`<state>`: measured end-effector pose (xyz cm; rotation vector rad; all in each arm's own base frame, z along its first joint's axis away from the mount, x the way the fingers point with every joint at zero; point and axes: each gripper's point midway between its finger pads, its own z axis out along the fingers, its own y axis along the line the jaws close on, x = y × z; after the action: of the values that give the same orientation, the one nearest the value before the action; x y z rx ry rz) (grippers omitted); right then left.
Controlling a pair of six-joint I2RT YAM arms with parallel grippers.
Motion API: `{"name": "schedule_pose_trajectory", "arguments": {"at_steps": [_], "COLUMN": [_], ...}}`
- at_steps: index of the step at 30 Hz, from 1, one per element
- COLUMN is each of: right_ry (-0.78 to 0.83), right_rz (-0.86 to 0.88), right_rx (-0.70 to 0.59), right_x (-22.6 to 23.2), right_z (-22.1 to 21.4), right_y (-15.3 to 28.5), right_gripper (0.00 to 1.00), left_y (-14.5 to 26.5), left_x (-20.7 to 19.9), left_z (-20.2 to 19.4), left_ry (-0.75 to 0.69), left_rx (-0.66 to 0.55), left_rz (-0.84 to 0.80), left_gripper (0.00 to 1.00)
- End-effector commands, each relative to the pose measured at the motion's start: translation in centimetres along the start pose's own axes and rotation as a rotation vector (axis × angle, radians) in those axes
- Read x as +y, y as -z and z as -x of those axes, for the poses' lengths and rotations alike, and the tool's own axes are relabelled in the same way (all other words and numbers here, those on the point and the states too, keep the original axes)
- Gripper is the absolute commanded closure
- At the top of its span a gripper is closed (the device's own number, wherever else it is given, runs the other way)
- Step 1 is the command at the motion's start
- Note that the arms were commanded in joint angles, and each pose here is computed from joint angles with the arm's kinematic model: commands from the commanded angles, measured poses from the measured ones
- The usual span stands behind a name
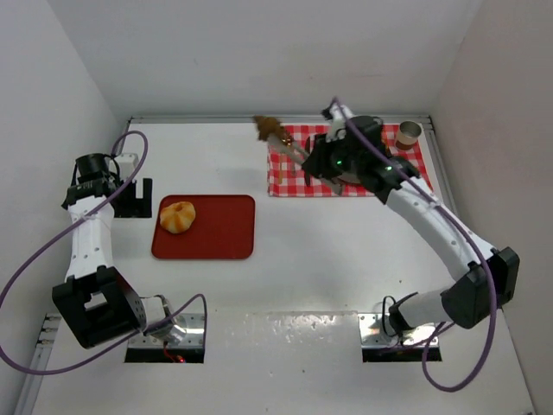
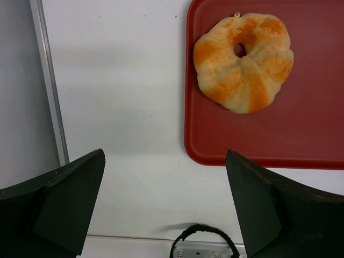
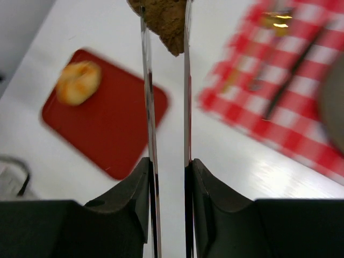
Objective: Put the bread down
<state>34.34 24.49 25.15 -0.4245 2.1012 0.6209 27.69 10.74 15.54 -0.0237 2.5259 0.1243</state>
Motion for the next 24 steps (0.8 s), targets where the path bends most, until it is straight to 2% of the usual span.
{"name": "schedule_pose_trajectory", "arguments": {"at_steps": [1, 2, 3, 5, 6, 11, 12, 17, 24], "right_ry": [-0.082, -0.096, -0.144, -0.180, -0.237, -0.345, -0.378, -0.460, -0.469], "right_rz": [-0.087, -0.105, -0.183, -0.219, -0.266, -0.342, -0.357, -0.364, -0.336], "right_rx": [-0.023, -0.007, -0.018, 0.001, 0.001, 0.054, 0.085, 0.121, 0.139], "right_x": [-6.5, -7.8, -12.0, -14.7, -18.3, -25.8, -27.3, -29.7, -28.8], "right_z": [0.4, 0.0, 0.1, -0.4, -0.7, -2.4, -3.9, -6.2, -6.4], "right_y": [0.4, 0.5, 1.1, 0.6, 0.8, -0.2, -1.1, -1.9, -1.5], "right_gripper": [0.85, 0.85, 0.85, 0.85, 0.85, 0.85, 0.85, 0.80, 0.54], "left_y": [-0.6, -0.9, -0.9, -1.0, -1.2, -1.5, -1.8, -2.3, -2.9], "left_x": [0.4, 0.4, 0.4, 0.7, 0.7, 1.6, 1.6, 1.9, 2.2], "left_z": [0.0, -0.1, -0.1, 0.0, 0.2, 0.6, 0.4, 0.6, 0.7], "left_ry": [-0.005, -0.004, -0.004, -0.004, 0.006, 0.023, 0.024, 0.035, 0.036], "left_rx": [0.005, 0.015, 0.015, 0.021, 0.023, 0.035, 0.046, 0.062, 0.078], "left_rz": [0.010, 0.007, 0.007, 0.014, 0.014, 0.038, 0.034, 0.038, 0.042], "left_gripper": [0.00, 0.00, 0.00, 0.00, 0.00, 0.00, 0.00, 0.00, 0.00]}}
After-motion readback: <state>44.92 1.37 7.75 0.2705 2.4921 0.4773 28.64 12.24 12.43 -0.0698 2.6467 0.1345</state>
